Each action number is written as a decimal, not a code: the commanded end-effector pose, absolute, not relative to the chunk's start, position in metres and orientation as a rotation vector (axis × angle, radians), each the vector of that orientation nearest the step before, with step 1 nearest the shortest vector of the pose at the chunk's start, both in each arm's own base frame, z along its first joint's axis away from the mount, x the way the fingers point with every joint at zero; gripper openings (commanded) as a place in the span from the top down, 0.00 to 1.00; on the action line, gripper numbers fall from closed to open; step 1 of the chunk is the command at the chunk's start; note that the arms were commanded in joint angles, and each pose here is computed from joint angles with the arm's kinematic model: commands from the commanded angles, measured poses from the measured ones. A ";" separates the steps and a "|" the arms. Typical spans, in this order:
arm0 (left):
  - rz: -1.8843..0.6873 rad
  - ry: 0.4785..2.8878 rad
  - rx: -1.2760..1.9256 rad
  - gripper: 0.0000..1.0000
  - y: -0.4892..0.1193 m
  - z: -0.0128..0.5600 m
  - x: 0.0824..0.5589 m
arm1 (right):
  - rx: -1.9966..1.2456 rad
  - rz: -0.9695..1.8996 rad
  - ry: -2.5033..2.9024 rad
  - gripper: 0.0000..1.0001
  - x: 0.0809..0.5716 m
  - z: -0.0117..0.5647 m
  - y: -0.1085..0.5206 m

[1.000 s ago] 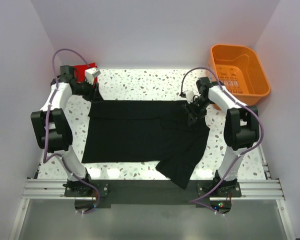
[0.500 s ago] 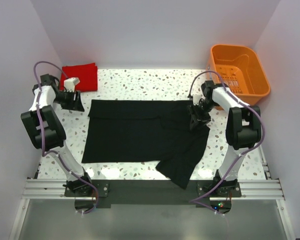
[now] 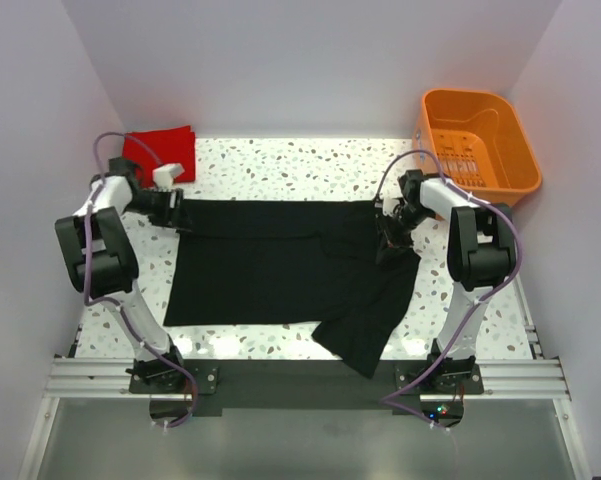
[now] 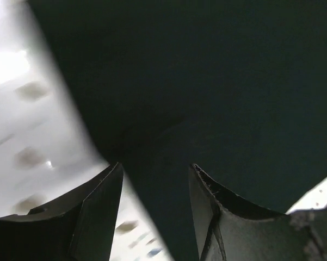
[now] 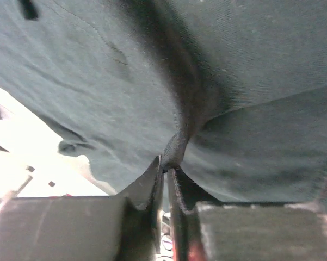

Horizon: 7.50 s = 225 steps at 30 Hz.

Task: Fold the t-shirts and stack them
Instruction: Fold the tshirt

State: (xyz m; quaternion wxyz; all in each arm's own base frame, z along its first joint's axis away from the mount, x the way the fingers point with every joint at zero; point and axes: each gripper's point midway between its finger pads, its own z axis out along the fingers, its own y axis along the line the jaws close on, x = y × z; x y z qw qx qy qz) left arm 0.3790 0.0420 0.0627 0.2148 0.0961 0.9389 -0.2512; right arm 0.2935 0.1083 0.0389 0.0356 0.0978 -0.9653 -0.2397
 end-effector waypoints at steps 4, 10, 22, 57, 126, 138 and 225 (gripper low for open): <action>-1.004 2.277 0.710 0.47 -0.120 0.109 0.377 | 0.247 -0.866 -2.936 1.00 0.290 0.045 0.121; -1.126 2.217 0.737 0.49 -0.250 0.107 0.358 | 0.244 -0.875 -2.941 1.00 0.288 0.048 0.122; -0.903 2.429 0.589 0.51 -0.367 0.070 0.354 | 0.261 -0.854 -2.950 1.00 0.281 0.052 0.117; -0.542 2.552 0.583 0.85 -0.361 0.039 0.353 | 0.247 -0.852 -2.964 1.00 0.283 0.052 0.117; -0.232 2.733 0.327 0.74 0.010 -0.014 0.471 | 1.006 0.296 -3.246 0.63 0.505 0.008 0.079; -0.340 2.225 0.689 0.30 -0.031 0.158 0.439 | 1.474 -0.158 -3.347 0.09 0.460 0.182 0.120; -0.313 2.028 1.881 1.00 0.027 0.024 0.202 | 2.084 -0.044 -2.788 1.00 0.186 0.126 0.133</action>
